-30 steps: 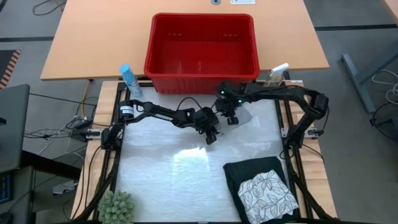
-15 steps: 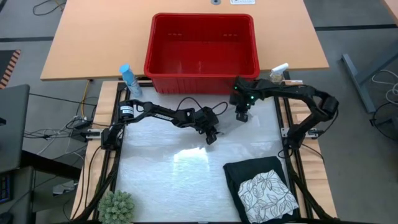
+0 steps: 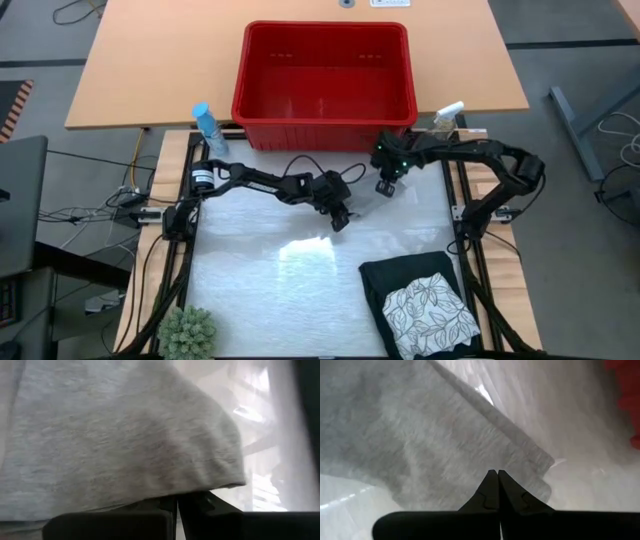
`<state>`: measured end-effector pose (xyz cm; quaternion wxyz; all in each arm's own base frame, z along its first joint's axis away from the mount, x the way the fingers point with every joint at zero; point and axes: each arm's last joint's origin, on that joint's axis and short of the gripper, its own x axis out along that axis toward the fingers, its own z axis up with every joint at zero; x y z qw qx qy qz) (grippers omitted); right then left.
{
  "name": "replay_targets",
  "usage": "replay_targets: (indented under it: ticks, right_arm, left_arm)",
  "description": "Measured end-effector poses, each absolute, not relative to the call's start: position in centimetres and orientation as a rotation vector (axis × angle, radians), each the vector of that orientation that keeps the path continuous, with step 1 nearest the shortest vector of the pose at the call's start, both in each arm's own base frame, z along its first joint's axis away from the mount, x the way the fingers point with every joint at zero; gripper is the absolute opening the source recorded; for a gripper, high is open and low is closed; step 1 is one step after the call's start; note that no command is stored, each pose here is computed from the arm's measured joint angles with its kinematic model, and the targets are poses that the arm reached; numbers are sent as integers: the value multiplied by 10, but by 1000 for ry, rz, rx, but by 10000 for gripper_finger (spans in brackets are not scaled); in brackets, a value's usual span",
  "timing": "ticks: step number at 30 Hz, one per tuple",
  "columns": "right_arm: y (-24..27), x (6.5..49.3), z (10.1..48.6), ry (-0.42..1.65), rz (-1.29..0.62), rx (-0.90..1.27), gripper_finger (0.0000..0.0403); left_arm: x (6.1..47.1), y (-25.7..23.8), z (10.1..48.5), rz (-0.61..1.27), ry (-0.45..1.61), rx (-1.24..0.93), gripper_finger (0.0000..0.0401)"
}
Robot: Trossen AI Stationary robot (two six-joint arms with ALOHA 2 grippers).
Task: Fold laundry
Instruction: Fold the gray boxer shorts
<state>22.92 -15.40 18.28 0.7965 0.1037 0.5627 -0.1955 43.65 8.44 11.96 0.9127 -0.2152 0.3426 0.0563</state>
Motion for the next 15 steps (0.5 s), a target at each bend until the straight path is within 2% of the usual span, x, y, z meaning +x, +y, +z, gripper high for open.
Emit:
replay_targets:
  ticks: [9,15]
  right_arm:
    - [-156,229,176,1214,-424,229,14]
    - [-157,233,163,1256,-412,238,14]
  left_arm:
    - [430,95,149,7,659,-637,0]
    - [417,102,172,-115,702,-795,0]
